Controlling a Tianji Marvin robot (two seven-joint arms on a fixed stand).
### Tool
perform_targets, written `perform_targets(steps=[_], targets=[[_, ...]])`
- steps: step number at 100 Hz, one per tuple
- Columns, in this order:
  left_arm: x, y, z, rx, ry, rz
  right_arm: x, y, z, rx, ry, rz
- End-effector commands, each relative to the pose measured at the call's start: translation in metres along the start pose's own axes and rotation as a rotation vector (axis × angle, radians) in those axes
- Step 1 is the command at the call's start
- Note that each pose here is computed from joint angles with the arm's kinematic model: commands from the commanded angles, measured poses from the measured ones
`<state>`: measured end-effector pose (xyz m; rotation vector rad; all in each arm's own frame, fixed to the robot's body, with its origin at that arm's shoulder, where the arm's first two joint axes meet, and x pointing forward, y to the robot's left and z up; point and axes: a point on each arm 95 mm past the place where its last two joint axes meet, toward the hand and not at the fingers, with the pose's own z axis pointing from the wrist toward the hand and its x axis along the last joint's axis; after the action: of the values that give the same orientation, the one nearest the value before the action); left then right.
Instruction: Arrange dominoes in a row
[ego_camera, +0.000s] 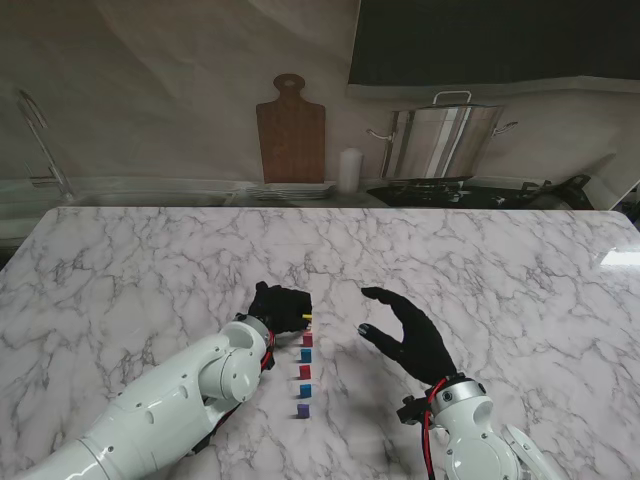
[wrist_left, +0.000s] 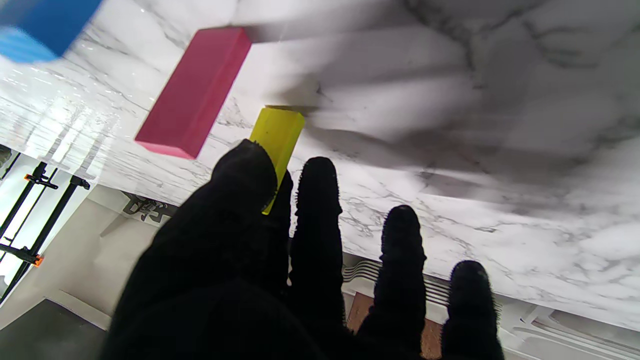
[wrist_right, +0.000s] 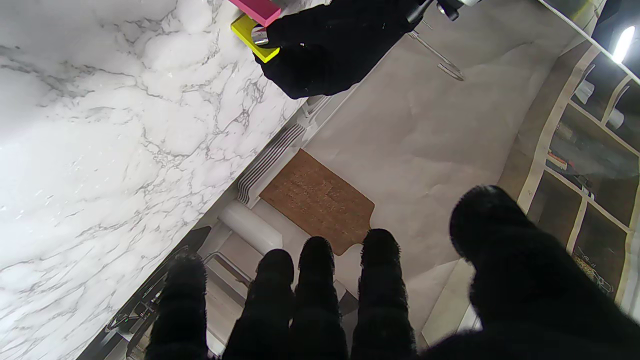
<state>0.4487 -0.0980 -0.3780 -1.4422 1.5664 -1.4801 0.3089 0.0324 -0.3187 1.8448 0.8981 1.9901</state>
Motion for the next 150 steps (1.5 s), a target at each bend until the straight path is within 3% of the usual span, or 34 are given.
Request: perform_targets(steps=[1,150], targets=[[0.0036,0.0012,0.0011,-0.013,0.009,-0.005,-0.0012,-0.0015,-0.0012,0.004,-0.008,0.002],[0.004,0.0014,0.0001,-0.032,0.011,0.009,-0.0007,-0.0007,-0.0016,0.004,-0.008,0.001]])
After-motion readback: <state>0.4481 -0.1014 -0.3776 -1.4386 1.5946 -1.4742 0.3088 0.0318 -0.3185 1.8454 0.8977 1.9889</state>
